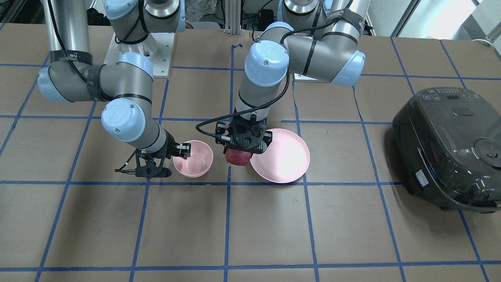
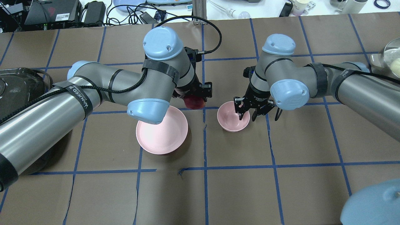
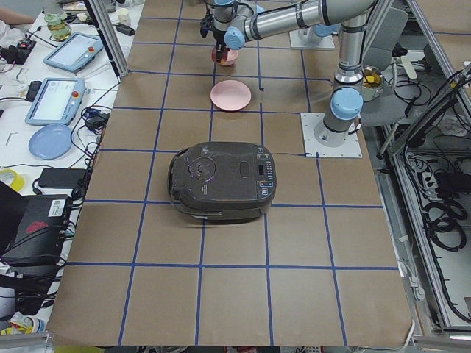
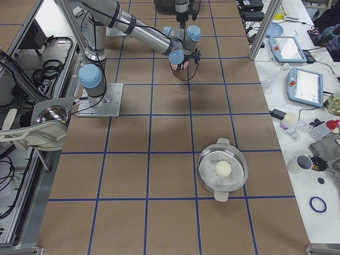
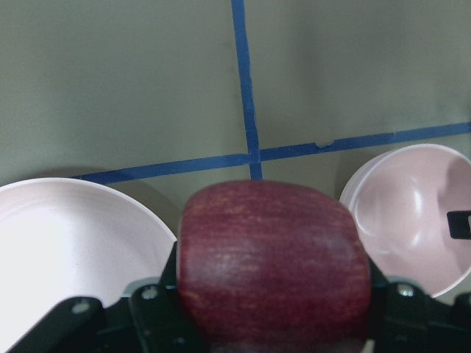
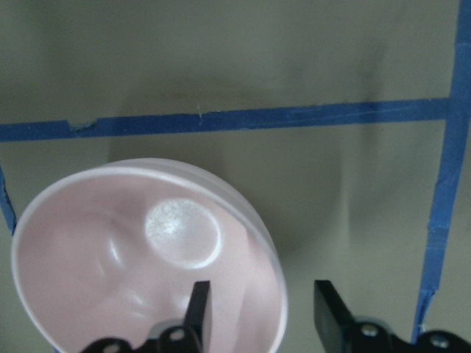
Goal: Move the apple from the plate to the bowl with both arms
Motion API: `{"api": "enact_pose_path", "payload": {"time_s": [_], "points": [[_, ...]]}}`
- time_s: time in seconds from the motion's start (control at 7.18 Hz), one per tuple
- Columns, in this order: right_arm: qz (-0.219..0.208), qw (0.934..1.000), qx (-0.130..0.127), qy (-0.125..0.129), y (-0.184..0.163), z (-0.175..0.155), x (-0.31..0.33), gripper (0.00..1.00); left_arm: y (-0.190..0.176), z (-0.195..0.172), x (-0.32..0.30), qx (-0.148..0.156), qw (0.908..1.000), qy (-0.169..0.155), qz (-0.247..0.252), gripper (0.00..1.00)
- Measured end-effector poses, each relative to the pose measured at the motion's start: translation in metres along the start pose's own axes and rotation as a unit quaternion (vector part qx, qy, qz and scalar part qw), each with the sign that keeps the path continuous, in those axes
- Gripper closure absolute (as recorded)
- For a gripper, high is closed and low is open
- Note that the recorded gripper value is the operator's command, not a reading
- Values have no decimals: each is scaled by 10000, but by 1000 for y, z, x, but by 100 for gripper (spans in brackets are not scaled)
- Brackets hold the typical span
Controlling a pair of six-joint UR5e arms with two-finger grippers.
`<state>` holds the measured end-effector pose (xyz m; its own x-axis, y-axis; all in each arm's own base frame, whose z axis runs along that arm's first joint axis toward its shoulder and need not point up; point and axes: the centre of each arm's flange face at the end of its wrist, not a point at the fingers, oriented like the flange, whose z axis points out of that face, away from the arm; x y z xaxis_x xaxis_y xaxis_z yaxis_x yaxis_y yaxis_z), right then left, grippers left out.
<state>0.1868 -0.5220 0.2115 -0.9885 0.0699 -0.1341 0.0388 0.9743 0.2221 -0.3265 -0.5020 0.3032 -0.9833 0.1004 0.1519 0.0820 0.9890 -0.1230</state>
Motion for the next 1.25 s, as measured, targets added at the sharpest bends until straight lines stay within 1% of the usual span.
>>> {"api": "enact_pose_path", "payload": {"time_s": [0.14,0.28,0.42,0.56,0.84,0.97,1.11,1.25], "points": [[-15,10000,39,2,-1,-4,0,0,0,4,2,-22,9999,13,-112,88],[9,9999,147,60,-6,-16,6,0,-1,11,4,-75,9996,32,-289,89],[46,9993,301,219,-13,-33,24,0,-2,16,6,-117,9986,131,-507,92],[-26,9982,451,397,-21,-54,58,0,-3,18,12,-121,9965,270,-780,94],[-292,9964,613,505,-29,-84,130,0,-4,27,39,-124,9909,364,-1292,95],[-332,9955,715,534,-26,-97,142,0,-3,33,59,-140,9889,295,-1452,96],[-346,9942,850,565,-18,-119,144,0,0,41,77,-159,9875,156,-1562,95],[-351,9929,971,590,-6,-156,140,0,4,54,89,-221,9860,26,-1655,95]]}}
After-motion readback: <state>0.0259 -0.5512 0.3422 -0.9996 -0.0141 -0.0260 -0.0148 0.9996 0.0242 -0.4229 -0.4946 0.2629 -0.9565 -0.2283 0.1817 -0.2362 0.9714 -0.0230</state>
